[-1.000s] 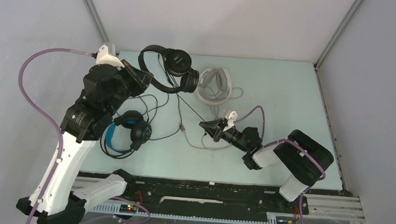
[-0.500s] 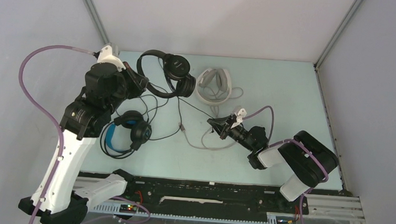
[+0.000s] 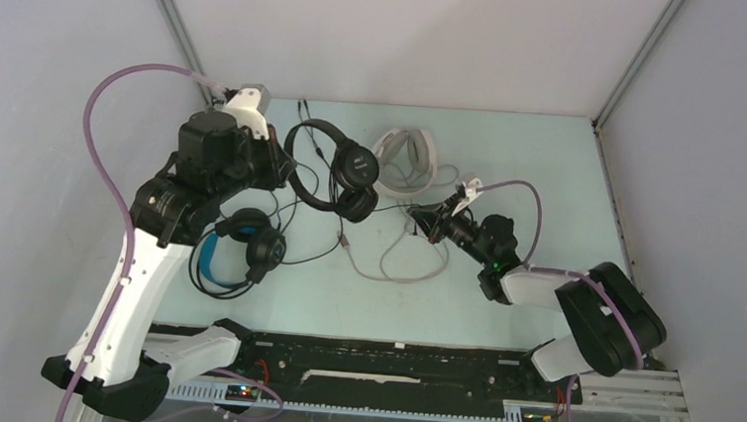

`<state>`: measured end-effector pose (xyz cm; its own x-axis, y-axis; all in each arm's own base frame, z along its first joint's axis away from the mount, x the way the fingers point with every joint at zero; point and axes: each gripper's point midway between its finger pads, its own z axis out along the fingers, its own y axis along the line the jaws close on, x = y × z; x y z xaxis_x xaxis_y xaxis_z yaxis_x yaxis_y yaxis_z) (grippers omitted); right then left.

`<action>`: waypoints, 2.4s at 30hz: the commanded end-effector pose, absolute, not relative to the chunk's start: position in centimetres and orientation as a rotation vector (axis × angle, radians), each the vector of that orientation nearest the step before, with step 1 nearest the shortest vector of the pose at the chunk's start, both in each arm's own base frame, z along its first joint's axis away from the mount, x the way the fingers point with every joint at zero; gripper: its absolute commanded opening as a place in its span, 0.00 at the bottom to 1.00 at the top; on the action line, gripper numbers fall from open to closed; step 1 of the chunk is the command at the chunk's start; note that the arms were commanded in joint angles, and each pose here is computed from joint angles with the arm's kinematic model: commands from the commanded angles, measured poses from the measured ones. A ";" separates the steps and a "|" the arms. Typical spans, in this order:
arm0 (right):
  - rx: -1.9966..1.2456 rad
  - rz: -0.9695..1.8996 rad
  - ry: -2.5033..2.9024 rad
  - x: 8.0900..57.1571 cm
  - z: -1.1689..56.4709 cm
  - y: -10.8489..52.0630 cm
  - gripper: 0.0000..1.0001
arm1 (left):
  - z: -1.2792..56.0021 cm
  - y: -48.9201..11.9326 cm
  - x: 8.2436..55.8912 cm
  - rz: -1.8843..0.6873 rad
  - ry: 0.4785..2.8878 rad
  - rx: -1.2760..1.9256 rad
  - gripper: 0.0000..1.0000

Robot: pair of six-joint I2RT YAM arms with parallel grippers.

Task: Wrap the headphones
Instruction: Wrap the headphones cable around the headphones.

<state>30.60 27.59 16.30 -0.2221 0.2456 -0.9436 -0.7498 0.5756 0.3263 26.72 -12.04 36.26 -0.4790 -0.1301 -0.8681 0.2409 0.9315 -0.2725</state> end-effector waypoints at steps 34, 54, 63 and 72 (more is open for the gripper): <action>-0.587 1.532 1.857 23.5 32.6 32.1 0.00 | 27.0 -14.1 28.8 0.265 2.110 0.626 0.00; -0.572 1.246 2.096 23.4 29.5 37.0 0.07 | 27.3 -13.8 29.3 0.219 2.167 0.160 0.00; -0.528 1.120 2.105 24.4 28.8 36.9 0.09 | 27.9 -14.5 29.3 0.116 2.150 0.051 0.00; -0.524 1.105 2.108 24.2 28.7 37.0 0.09 | 28.9 -15.4 29.5 0.001 2.110 -0.037 0.00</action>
